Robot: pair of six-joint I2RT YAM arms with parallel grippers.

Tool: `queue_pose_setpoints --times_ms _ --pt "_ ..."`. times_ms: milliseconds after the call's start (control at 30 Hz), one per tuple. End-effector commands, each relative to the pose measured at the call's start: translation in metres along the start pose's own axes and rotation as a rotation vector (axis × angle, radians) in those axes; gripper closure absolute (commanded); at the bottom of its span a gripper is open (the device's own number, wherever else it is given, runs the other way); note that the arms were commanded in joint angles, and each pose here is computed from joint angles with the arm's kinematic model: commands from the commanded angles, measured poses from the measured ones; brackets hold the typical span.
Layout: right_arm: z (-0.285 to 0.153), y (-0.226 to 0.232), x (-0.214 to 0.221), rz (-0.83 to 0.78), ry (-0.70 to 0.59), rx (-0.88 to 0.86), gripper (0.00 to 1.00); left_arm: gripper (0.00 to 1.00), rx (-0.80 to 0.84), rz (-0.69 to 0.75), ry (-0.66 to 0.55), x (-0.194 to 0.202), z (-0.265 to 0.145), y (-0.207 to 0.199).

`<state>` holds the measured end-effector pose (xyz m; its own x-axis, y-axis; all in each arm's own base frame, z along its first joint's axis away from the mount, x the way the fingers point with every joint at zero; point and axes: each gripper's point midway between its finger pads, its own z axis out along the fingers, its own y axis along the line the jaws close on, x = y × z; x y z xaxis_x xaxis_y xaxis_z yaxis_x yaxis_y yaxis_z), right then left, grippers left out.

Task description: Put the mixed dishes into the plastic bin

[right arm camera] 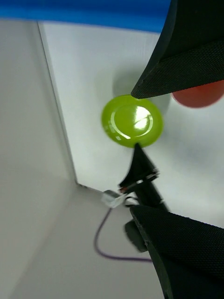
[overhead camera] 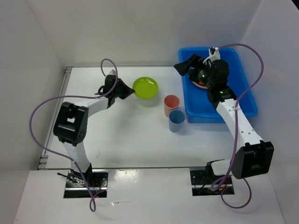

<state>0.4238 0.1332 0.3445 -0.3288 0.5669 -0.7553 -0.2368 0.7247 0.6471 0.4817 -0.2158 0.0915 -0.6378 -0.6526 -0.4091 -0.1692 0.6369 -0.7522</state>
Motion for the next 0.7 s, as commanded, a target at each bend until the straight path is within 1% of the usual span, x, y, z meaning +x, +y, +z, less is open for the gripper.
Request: queue_pose_setpoints --times_ms 0,67,100,133,167,200,233,267,333,367,433,533,633,667 --pt "-0.016 0.065 -0.01 -0.105 0.027 -0.273 0.01 1.0 0.205 0.091 -0.141 -0.064 -0.061 -0.077" --pt "-0.01 0.071 0.0 -0.114 0.076 -0.316 0.01 1.0 0.242 0.115 -0.133 -0.072 -0.079 -0.09" --pt "-0.011 0.078 0.002 -0.129 0.103 -0.359 0.01 1.0 0.291 0.148 -0.141 -0.075 -0.095 -0.108" --pt "-0.003 0.076 0.013 -0.122 0.137 -0.371 0.01 1.0 0.305 0.158 -0.128 -0.078 -0.103 -0.113" --pt "0.0 0.078 0.015 -0.123 0.152 -0.387 0.01 1.0 0.338 0.179 -0.093 -0.073 -0.11 -0.122" --pt "0.003 0.08 0.013 -0.136 0.157 -0.403 0.01 1.0 0.359 0.206 -0.083 -0.07 -0.118 -0.127" --pt "0.014 0.077 0.025 -0.136 0.198 -0.418 0.01 1.0 0.387 0.215 -0.051 -0.066 -0.125 -0.135" --pt "0.018 0.08 0.022 -0.135 0.207 -0.423 0.01 1.0 0.407 0.235 -0.054 -0.066 -0.133 -0.14" --pt "0.027 0.083 0.033 -0.129 0.254 -0.428 0.01 1.0 0.425 0.25 -0.042 -0.063 -0.14 -0.144" --pt "0.036 0.082 0.032 -0.128 0.255 -0.428 0.01 1.0 0.438 0.255 -0.039 -0.062 -0.144 -0.148" --pt "0.039 0.094 0.041 -0.129 0.282 -0.457 0.01 1.0 0.448 0.258 -0.026 -0.059 -0.145 -0.149" --pt "0.051 0.089 0.057 -0.13 0.32 -0.421 0.01 1.0 0.466 0.271 0.011 -0.052 -0.148 -0.149" --pt "0.061 0.078 0.07 -0.114 0.357 -0.41 0.01 1.0 0.487 0.289 0.007 -0.053 -0.154 -0.156" --pt "0.065 0.079 0.077 -0.113 0.368 -0.415 0.03 1.0 0.487 0.289 0.007 -0.053 -0.154 -0.156"
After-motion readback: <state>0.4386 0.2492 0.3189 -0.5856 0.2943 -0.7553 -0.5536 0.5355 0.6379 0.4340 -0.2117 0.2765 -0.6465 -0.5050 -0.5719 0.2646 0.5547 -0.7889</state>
